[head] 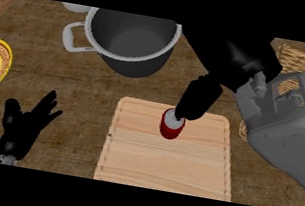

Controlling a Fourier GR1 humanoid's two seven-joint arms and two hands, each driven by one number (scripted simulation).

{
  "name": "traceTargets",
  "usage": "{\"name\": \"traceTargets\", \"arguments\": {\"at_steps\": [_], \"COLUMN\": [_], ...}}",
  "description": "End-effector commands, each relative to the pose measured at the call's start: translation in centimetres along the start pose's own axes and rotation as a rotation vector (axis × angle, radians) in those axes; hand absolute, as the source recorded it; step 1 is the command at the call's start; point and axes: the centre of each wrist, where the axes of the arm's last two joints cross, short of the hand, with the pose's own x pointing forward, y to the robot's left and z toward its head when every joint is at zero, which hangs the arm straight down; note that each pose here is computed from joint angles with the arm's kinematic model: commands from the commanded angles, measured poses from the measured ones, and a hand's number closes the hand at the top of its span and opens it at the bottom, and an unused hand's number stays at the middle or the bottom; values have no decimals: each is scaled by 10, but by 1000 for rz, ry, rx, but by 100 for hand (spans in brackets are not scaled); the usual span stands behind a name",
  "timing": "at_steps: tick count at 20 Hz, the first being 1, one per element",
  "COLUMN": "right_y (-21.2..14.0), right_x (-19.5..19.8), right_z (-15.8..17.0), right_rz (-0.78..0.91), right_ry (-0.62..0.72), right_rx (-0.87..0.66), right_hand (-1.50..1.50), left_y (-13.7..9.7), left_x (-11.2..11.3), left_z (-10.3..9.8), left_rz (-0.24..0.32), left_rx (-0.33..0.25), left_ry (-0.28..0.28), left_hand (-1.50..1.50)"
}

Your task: Pick the can from the cutting board and place it in the basket

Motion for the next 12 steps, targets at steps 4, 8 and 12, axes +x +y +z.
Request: {"name": "traceTargets", "arguments": {"at_steps": [4,8,12], "right_y": [-55,-65,-48], "right_x": [13,-3,-5], "right_z": [19,30,34], "right_rz": [153,180,133], "right_ry": [96,126,113], "right_rx": [252,290,304], "right_hand": [-150,-150,-150], "left_y": [8,0,11], "left_x": [-14,-29,-32], "left_z": [8,17,18], "left_rz": [-11,1,-13], "left_rx": [10,-11,11], "left_ry": [108,118,123], "left_hand": [0,0,0]}}
